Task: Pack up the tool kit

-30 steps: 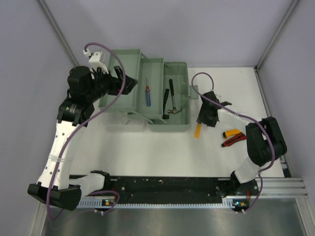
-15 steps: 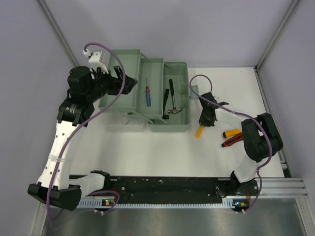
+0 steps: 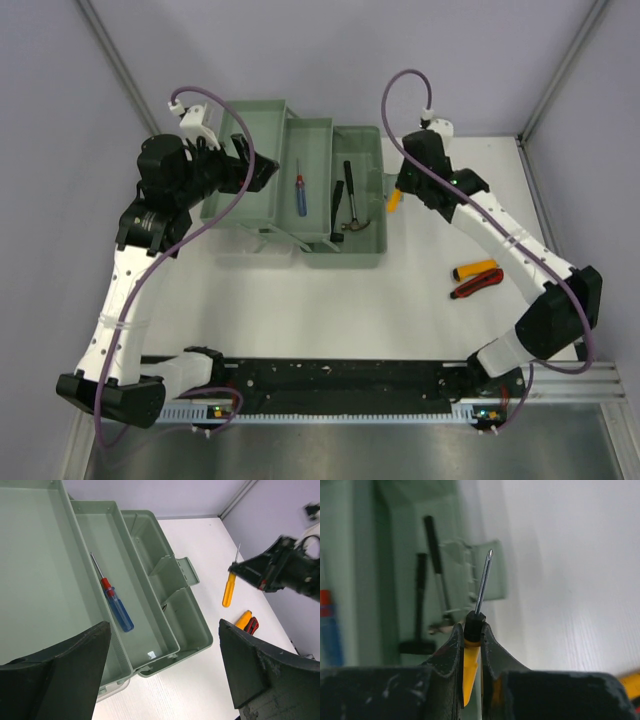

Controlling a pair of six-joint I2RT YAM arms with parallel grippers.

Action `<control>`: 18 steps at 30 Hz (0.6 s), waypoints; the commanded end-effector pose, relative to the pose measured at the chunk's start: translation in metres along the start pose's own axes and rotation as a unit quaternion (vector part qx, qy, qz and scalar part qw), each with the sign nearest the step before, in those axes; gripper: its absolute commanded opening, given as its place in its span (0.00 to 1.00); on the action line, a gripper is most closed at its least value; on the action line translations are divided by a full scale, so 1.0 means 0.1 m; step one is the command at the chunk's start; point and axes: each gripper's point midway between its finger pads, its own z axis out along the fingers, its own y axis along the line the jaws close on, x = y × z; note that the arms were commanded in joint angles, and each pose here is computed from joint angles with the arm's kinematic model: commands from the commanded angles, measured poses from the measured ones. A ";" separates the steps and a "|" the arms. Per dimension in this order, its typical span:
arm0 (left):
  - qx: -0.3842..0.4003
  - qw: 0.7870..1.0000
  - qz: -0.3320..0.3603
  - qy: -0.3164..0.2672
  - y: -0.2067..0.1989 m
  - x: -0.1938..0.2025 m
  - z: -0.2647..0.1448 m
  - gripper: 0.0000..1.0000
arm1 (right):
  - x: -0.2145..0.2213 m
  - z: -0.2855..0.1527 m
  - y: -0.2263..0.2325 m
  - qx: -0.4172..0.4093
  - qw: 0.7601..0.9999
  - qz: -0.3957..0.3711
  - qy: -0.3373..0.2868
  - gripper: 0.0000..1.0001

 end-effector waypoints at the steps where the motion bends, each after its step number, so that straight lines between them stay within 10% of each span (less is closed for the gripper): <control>1: 0.010 0.999 0.017 -0.028 -0.08 -0.17 -0.06 0.92 | -0.63 -0.45 0.73 -0.096 0.991 -0.032 -0.091 0.00; 18: 0.004 1.000 0.015 -0.026 -0.07 -0.13 -0.12 0.92 | -0.03 -0.25 2.36 -0.257 0.952 -0.140 -0.093 0.00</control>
